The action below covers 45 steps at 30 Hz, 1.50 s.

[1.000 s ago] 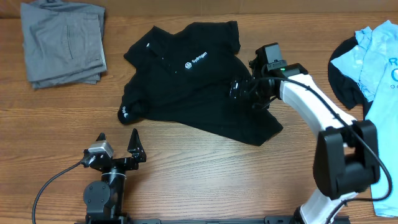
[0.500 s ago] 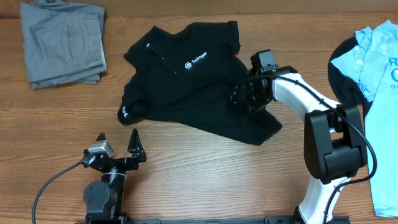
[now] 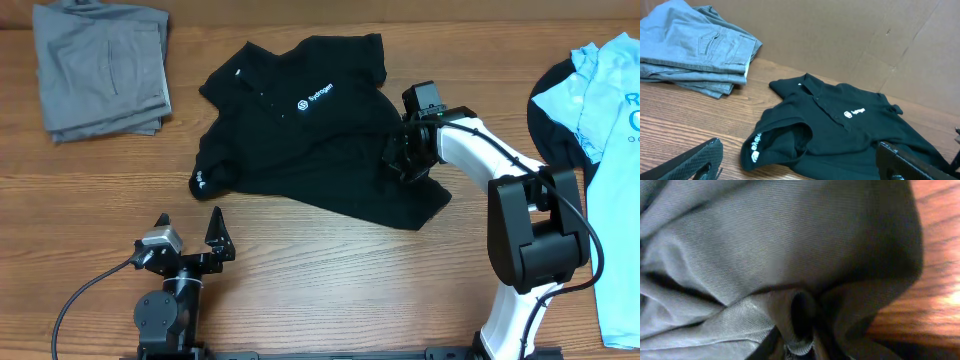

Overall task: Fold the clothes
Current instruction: 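Grasp the polo's right hem with the right gripper and drag it down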

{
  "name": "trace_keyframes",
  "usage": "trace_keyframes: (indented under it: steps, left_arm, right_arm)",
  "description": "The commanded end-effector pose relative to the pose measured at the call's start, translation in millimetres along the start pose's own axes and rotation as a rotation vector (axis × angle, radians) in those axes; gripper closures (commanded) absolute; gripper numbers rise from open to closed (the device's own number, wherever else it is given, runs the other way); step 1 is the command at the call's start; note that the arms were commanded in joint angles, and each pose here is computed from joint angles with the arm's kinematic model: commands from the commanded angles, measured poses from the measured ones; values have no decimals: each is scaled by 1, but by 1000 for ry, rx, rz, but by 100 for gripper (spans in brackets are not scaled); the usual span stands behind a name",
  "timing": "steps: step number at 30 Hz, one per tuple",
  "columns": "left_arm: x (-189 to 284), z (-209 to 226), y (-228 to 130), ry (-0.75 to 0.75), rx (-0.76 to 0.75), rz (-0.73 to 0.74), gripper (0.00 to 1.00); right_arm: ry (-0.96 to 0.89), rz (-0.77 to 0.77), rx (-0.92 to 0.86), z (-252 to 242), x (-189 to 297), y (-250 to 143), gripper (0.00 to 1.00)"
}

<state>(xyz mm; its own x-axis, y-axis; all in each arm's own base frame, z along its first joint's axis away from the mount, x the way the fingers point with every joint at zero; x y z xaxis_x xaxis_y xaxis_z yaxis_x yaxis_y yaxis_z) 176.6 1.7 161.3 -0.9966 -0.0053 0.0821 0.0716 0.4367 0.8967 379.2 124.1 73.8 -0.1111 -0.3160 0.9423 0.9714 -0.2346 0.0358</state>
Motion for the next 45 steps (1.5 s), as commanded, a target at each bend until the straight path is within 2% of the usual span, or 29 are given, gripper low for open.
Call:
trace_keyframes:
  steps: [1, 3, 7, 18, 24, 35, 41, 45]
  left_arm:
    - [0, 2, 1, 15, -19, -11, 0]
    - [0, 2, 1, 15, -18, -11, 0]
    - [0, 2, 1, 15, -19, -11, 0]
    - [0, 2, 1, 15, -19, -11, 0]
    - [0, 2, 1, 15, -18, -11, 0]
    - [0, 2, 1, 15, -19, -11, 0]
    - [0, 2, 1, 15, -19, -11, 0]
    - [0, 2, 1, 15, -18, -10, 0]
  right_arm:
    - [-35, -74, -12, 2, 23, 2, 83]
    - [-31, -90, -8, 4, 32, 1, 84]
    - [-18, -112, -1, 9, 50, -2, 96]
    - [-18, -113, -2, 11, 80, -16, 96]
    - [-21, -181, -13, 12, 126, -32, 96]
    - [-35, -147, 52, 19, 194, -115, 96]
    - [-107, -295, 18, 5, 239, -160, 96]
    - [-92, -319, 24, -8, 260, -187, 96]
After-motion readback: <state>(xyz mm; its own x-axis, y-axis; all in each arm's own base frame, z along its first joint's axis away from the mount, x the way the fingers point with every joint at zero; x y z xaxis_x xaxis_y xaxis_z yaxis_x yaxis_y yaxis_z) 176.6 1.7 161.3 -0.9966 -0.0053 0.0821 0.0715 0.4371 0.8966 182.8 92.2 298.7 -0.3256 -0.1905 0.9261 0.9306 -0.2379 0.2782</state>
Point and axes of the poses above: each gripper's point midway between its finger pads, its own x axis back along the fingers, its own z axis along the line the jaws close on, y = z × x, the point moved 7 cm from there along x, back along the fingers, and after that the axes turned 8 degrees about x, right-handed, at the moved point
